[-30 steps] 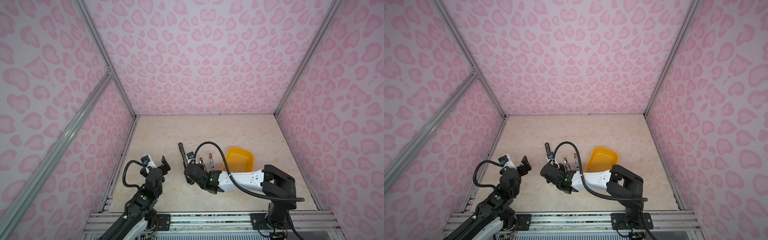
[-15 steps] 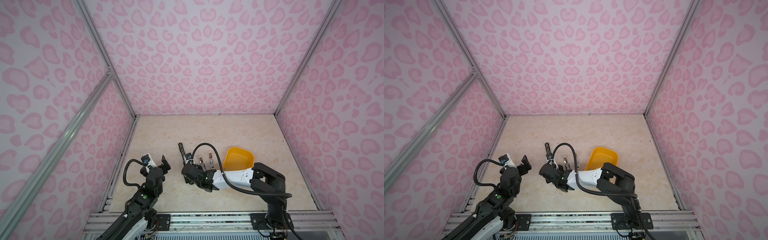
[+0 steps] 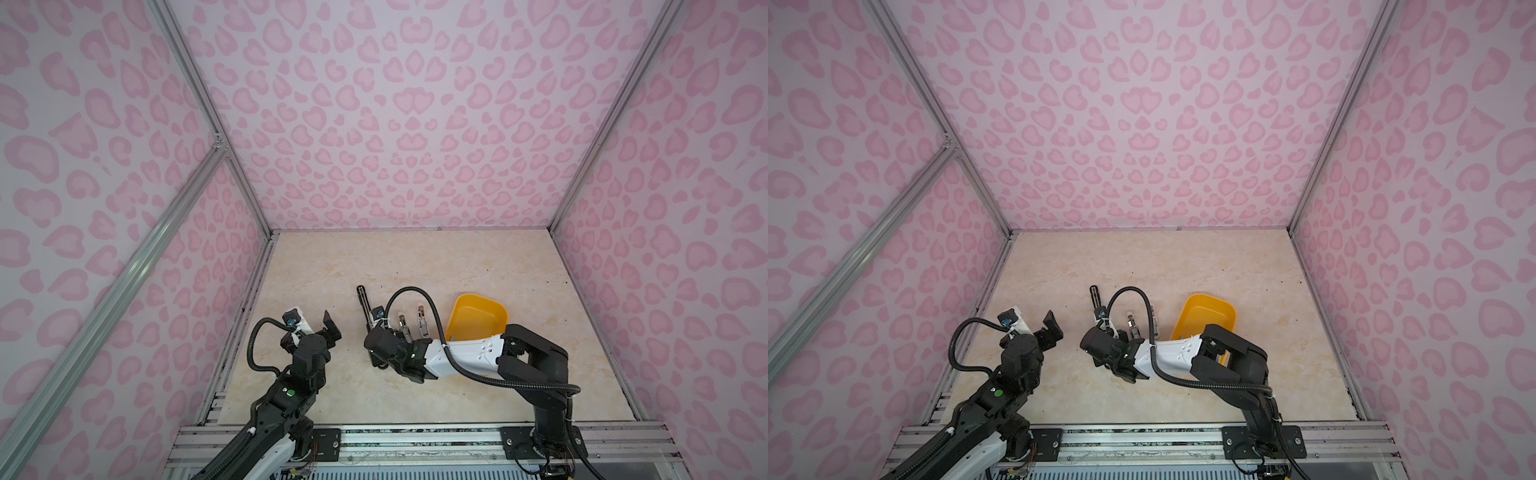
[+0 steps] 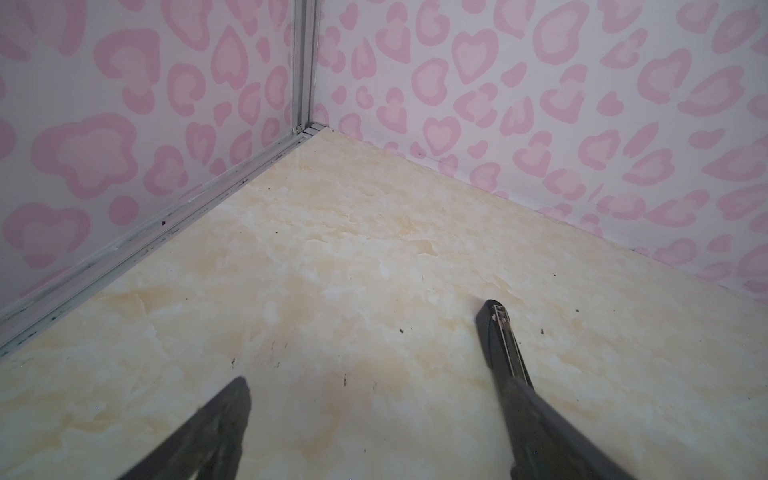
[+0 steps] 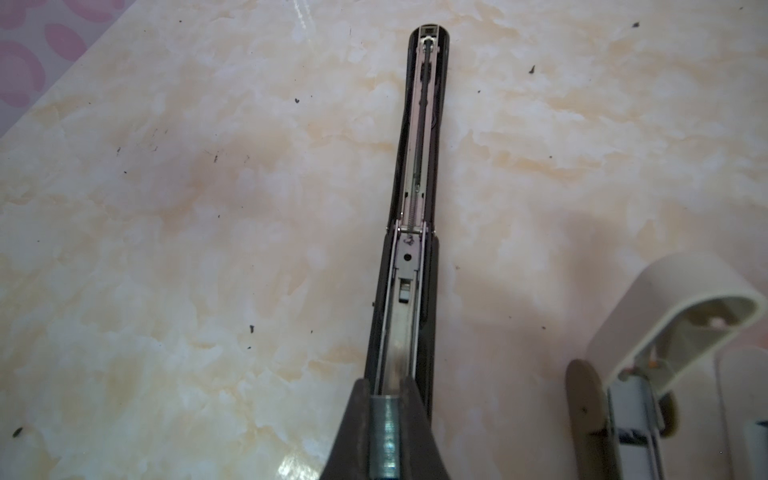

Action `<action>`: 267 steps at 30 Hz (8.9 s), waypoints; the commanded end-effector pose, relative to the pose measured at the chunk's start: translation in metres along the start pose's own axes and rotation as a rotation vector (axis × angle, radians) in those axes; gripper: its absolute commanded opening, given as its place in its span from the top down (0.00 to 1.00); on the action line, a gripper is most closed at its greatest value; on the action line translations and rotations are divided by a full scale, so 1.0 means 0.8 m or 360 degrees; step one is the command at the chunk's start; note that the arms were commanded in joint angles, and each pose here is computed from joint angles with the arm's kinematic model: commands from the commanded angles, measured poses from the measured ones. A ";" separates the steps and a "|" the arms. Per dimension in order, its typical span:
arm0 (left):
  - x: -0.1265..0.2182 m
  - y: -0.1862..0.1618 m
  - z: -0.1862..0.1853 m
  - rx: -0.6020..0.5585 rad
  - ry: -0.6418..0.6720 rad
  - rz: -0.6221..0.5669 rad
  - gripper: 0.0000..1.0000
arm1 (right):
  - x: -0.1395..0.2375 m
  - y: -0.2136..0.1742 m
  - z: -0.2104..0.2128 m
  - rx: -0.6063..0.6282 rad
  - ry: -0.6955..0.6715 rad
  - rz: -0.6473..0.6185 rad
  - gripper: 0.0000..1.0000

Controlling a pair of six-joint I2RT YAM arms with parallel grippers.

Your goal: Load the staples into the stapler

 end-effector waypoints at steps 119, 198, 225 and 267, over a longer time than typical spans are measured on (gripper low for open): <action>-0.136 -0.179 -0.100 0.0595 -0.0340 0.1292 0.12 | 0.009 -0.061 0.005 -0.0083 0.0187 -0.0001 0.99; 0.026 -0.152 -0.126 -0.0386 -0.1356 0.0569 0.43 | 0.034 -0.065 0.004 0.0061 0.0090 -0.0349 1.00; 0.051 -0.136 -0.119 -0.0414 -0.1422 0.0445 0.15 | 0.045 -0.074 -0.014 0.0111 -0.0084 -0.0675 1.00; -0.013 -0.136 -0.110 -0.0234 -0.0844 0.0514 0.02 | 0.084 -0.039 -0.015 0.0107 -0.0045 -0.0668 0.75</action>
Point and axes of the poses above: each gripper's point midway between its finger pads, its own x axis back along the fingers, its own z axis along the line the jaws close on, y = z × x, the point moved 3 cm from there along x, back along the fingers, and after that the axes turned 12 degrees about x, right-handed, at the moved point
